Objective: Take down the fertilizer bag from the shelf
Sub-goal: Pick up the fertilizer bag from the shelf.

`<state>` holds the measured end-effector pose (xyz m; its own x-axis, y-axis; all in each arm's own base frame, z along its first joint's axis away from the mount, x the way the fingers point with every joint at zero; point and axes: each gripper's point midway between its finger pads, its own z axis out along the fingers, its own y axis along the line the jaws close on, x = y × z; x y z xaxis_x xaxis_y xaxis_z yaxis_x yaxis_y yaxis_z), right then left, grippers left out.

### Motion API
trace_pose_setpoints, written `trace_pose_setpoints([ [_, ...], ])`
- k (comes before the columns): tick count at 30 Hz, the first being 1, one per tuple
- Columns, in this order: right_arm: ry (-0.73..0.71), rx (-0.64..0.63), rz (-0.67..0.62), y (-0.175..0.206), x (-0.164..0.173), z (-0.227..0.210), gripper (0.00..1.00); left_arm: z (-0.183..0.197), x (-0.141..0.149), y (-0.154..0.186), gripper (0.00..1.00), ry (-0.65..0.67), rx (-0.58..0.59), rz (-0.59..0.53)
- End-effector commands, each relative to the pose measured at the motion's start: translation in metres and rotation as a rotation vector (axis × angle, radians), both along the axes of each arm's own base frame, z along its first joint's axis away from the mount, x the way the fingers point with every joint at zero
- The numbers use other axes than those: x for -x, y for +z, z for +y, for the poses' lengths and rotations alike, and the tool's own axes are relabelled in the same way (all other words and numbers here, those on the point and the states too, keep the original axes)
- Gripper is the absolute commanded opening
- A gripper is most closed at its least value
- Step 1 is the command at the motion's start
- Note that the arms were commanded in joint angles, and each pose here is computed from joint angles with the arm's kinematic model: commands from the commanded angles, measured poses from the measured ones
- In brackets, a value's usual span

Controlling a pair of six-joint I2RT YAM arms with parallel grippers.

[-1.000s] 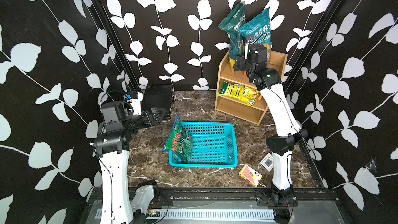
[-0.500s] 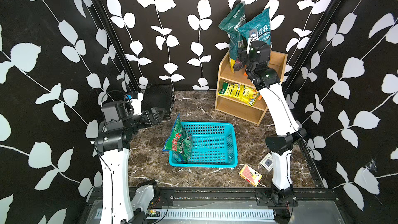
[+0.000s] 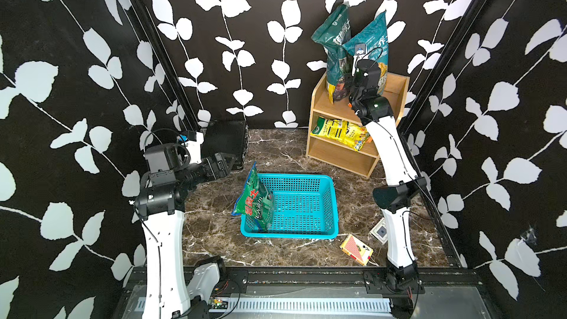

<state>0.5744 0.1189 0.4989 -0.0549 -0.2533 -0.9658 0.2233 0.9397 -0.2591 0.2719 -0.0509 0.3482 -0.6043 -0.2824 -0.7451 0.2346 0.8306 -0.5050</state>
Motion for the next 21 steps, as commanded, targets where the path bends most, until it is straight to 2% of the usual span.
trace_pose_setpoints([
  [1, -0.038, -0.032, -0.069, 0.030, 0.018, -0.017, 0.00, -0.001, 0.000, -0.001, 0.99, -0.011, 0.013, -0.002],
  [7, 0.014, -0.086, -0.087, 0.057, 0.067, -0.022, 0.00, 0.000, -0.002, -0.001, 0.99, -0.011, 0.018, 0.000],
  [13, 0.097, -0.105, -0.162, 0.089, 0.140, -0.015, 0.00, 0.008, -0.004, -0.004, 0.99, 0.019, 0.019, 0.005],
  [21, 0.183, -0.121, -0.170, 0.094, 0.198, -0.006, 0.00, 0.006, -0.004, -0.004, 0.99, 0.004, 0.030, 0.001],
])
